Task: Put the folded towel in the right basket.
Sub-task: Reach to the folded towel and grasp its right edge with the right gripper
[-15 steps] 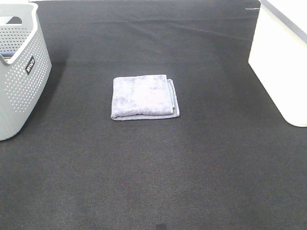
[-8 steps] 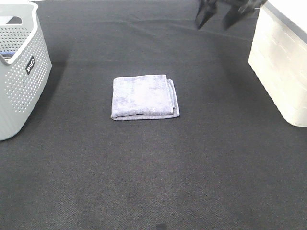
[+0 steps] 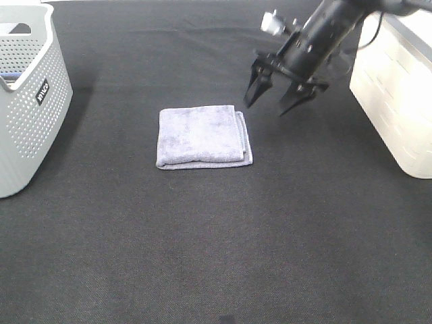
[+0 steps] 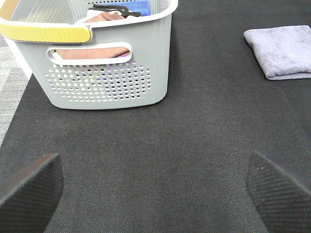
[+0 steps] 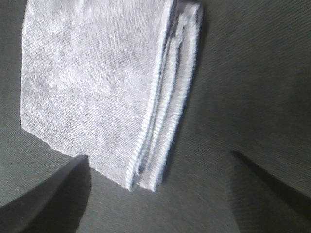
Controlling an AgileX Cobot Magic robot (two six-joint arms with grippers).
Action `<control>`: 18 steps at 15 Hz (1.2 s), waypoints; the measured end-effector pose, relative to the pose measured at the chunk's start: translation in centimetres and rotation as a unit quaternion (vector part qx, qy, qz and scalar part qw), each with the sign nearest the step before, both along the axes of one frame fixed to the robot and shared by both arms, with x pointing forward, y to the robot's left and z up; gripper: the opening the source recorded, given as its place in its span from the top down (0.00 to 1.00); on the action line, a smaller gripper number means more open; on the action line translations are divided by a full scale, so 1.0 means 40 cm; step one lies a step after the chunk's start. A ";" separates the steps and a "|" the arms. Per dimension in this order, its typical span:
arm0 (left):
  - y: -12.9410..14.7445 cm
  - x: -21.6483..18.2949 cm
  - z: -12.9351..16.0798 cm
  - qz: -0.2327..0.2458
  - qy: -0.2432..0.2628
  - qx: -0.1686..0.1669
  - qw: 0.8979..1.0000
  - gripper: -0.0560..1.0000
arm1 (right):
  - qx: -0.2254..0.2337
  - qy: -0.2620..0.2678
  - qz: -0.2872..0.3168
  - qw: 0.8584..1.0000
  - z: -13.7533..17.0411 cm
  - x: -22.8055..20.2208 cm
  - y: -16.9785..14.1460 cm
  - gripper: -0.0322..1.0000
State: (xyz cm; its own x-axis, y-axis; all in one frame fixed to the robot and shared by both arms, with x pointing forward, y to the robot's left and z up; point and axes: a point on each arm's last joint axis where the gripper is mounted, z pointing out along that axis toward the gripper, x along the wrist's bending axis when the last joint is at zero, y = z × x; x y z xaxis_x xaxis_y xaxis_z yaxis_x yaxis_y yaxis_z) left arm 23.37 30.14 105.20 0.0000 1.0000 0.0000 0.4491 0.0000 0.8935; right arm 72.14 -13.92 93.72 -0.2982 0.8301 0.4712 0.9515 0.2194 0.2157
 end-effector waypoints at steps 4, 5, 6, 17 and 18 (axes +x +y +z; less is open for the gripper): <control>0.000 0.000 0.000 0.000 0.000 0.000 1.000 0.02 | 0.034 0.038 0.009 0.999 -0.098 0.004 0.018 0.27; 0.000 0.000 0.000 0.000 0.000 0.000 1.000 0.02 | 0.041 0.039 0.010 0.998 -0.107 0.005 0.021 0.27; 0.000 0.000 0.000 0.000 0.000 0.000 1.000 0.02 | 0.046 0.040 0.011 0.998 -0.115 0.006 0.023 0.27; 0.000 0.000 0.000 0.000 0.000 0.000 1.000 0.02 | 0.107 0.052 0.009 0.993 -0.187 0.014 0.047 0.33; 0.000 0.000 0.000 0.000 0.000 0.000 1.000 0.02 | 0.114 0.050 0.012 0.992 -0.189 0.014 0.049 0.40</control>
State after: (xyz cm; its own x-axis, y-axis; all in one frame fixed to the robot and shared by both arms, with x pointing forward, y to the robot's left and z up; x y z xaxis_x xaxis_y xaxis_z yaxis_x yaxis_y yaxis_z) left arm 23.37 30.14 105.20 0.0000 1.0000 0.0000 0.4491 0.0000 0.8935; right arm 72.69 -11.96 86.17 -0.2599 0.6913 0.6742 0.9655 0.1993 0.1679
